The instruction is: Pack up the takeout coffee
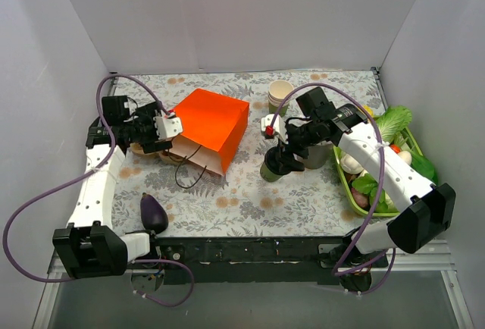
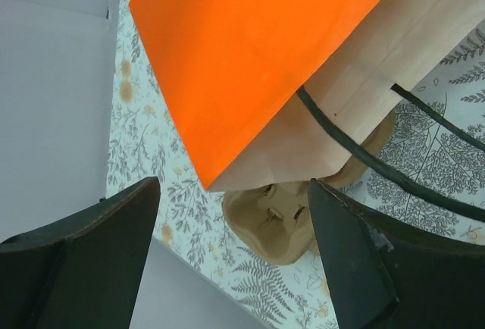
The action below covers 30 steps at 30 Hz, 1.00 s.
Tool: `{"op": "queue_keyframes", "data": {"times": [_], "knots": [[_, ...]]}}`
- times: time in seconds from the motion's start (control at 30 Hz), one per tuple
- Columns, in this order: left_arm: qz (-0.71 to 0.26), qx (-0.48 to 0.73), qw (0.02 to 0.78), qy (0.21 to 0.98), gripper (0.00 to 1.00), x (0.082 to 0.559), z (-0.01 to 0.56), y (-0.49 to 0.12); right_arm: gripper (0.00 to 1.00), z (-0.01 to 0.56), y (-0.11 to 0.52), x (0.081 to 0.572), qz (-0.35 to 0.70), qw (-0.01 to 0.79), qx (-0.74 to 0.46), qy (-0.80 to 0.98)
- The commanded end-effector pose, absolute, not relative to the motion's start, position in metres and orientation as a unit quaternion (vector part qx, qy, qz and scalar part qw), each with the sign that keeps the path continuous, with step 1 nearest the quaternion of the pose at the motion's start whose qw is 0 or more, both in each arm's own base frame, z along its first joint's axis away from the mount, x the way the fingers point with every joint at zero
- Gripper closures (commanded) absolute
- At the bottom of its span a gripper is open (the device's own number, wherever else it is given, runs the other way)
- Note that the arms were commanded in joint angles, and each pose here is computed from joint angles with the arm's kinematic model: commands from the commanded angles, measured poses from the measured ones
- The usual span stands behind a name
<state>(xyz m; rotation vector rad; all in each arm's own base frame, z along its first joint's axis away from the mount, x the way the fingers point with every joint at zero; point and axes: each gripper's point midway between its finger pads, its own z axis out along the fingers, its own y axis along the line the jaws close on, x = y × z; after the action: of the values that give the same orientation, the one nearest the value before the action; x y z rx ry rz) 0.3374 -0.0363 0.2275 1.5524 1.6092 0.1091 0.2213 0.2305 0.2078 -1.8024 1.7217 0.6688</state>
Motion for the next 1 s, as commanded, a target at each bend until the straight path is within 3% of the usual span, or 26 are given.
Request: {"op": "queue_keyframes", "data": {"times": [0.0, 0.2, 0.47, 0.6, 0.87, 0.9, 0.97], "knots": [[0.033, 0.657, 0.473, 0.585, 0.22, 0.339, 0.227, -0.059, 0.99, 0.223, 0.238, 0.226, 0.252, 0.303, -0.663, 0.636], [0.013, 0.663, 0.488, 0.568, 0.30, 0.349, 0.213, -0.076, 0.99, 0.227, 0.240, 0.232, 0.246, 0.303, -0.664, 0.637], [-0.001, 0.681, 0.482, 0.551, 0.66, 0.350, 0.204, -0.096, 0.99, 0.228, 0.242, 0.235, 0.247, 0.304, -0.660, 0.641], [-0.006, 0.675, 0.480, 0.561, 0.79, 0.354, 0.203, -0.096, 0.99, 0.228, 0.244, 0.238, 0.247, 0.306, -0.659, 0.641], [-0.020, 0.674, 0.474, 0.566, 0.96, 0.353, 0.201, -0.104, 0.99, 0.231, 0.246, 0.241, 0.246, 0.309, -0.659, 0.640], [-0.018, 0.676, 0.474, 0.565, 0.95, 0.352, 0.201, -0.104, 0.99, 0.231, 0.245, 0.241, 0.247, 0.309, -0.659, 0.641], [-0.011, 0.683, 0.466, 0.561, 0.73, 0.349, 0.195, -0.102, 0.99, 0.231, 0.245, 0.240, 0.247, 0.310, -0.659, 0.640]]}}
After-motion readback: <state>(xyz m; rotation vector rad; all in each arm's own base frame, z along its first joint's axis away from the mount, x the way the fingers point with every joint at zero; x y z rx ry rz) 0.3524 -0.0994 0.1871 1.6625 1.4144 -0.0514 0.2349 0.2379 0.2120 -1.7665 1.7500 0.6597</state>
